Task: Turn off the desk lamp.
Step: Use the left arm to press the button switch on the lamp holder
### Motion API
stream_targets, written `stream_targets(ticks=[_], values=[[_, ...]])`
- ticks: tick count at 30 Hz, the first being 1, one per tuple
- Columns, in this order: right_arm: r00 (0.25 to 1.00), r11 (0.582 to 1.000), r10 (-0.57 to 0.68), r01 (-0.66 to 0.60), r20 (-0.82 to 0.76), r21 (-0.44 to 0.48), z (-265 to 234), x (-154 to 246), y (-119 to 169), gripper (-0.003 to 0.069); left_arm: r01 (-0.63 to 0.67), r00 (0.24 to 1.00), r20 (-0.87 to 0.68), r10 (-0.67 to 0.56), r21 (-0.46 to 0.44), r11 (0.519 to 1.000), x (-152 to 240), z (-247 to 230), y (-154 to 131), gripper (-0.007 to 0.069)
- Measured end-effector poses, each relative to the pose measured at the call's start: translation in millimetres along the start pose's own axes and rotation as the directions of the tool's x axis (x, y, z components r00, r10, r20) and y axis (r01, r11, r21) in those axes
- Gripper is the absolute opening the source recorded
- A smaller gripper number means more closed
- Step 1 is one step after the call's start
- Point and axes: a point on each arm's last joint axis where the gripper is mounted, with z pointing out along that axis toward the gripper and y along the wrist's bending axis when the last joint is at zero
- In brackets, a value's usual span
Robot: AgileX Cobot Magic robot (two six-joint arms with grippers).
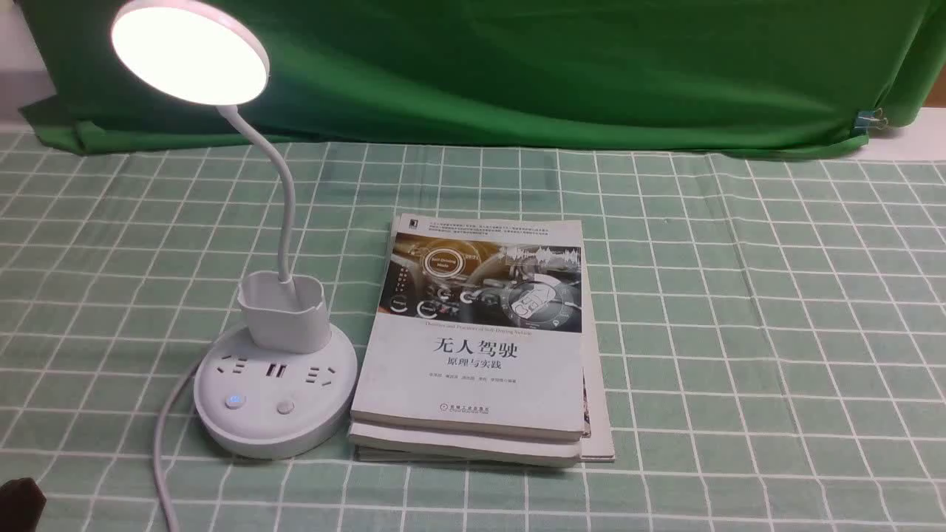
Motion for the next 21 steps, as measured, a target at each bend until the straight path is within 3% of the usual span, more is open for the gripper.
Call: stream_targets(ticks=[17,21], values=[[1.000,1.000,0.000,0.000,0.000,0.000,0.0,0.0,0.0,0.0242,-0.025,1.000,0.008,0.025,-0.002,1.000,-0.8,0.0,0.2,0.0001],[1.000,1.000,0.000,0.000,0.000,0.000,0.0,0.0,0.0,0.0242,0.252,0.962,0.095,-0.257,0.060,0.966,-9.7,-0.6,-3.1,0.0001]])
